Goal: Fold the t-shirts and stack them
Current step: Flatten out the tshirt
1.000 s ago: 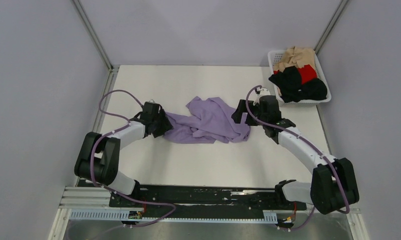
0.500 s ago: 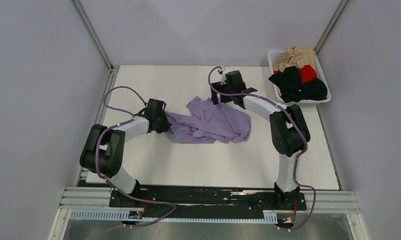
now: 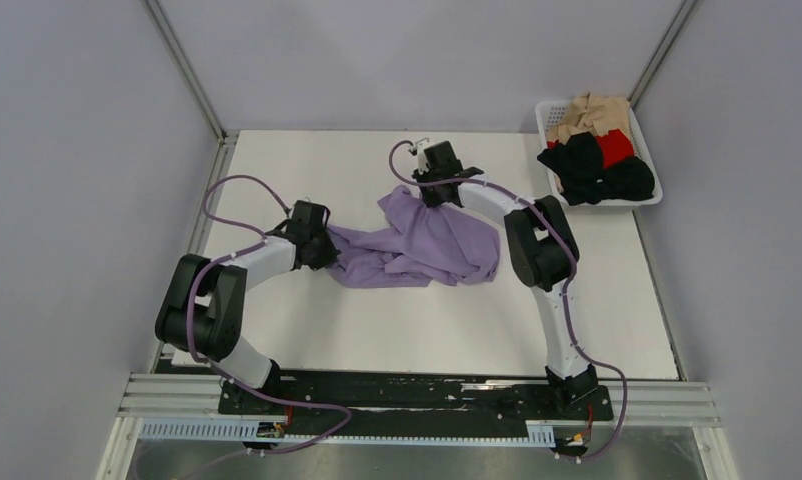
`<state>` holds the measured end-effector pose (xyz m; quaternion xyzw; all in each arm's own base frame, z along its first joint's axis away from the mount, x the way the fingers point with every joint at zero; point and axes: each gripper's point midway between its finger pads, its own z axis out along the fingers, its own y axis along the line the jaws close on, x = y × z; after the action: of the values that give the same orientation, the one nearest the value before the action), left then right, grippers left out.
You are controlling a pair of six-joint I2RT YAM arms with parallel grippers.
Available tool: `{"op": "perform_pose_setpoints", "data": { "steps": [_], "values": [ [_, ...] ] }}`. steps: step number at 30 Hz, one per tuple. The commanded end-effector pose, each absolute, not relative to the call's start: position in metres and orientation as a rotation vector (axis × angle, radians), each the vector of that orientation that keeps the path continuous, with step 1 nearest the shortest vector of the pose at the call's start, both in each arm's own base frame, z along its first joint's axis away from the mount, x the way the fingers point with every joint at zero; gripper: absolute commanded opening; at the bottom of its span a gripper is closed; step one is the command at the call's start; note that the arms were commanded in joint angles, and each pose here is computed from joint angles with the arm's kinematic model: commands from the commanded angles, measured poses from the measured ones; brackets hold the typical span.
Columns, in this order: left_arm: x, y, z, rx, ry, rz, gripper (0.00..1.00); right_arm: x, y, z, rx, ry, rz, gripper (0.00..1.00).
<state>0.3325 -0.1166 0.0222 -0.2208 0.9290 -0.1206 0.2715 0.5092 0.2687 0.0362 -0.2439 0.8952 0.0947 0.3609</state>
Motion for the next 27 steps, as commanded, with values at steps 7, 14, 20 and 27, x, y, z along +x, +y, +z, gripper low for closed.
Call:
{"op": "perform_pose_setpoints", "data": {
  "steps": [7,14,20,27],
  "values": [
    [0.335,-0.083,0.068,-0.634,2.326,-0.179,0.0,0.53,0.235,0.152,-0.319,2.077,0.123,0.0],
    [0.331,-0.052,0.135,-0.661,2.088,-0.106,0.0,0.463,0.188,0.165,-0.2,2.105,0.115,0.0],
    [0.313,-0.035,0.169,-0.664,1.973,-0.089,0.0,0.397,0.151,0.15,-0.064,2.151,0.162,0.01],
    [0.296,-0.027,0.17,-0.656,1.965,-0.075,0.0,0.344,0.108,0.104,0.213,2.213,0.131,0.02]
  ]
}}
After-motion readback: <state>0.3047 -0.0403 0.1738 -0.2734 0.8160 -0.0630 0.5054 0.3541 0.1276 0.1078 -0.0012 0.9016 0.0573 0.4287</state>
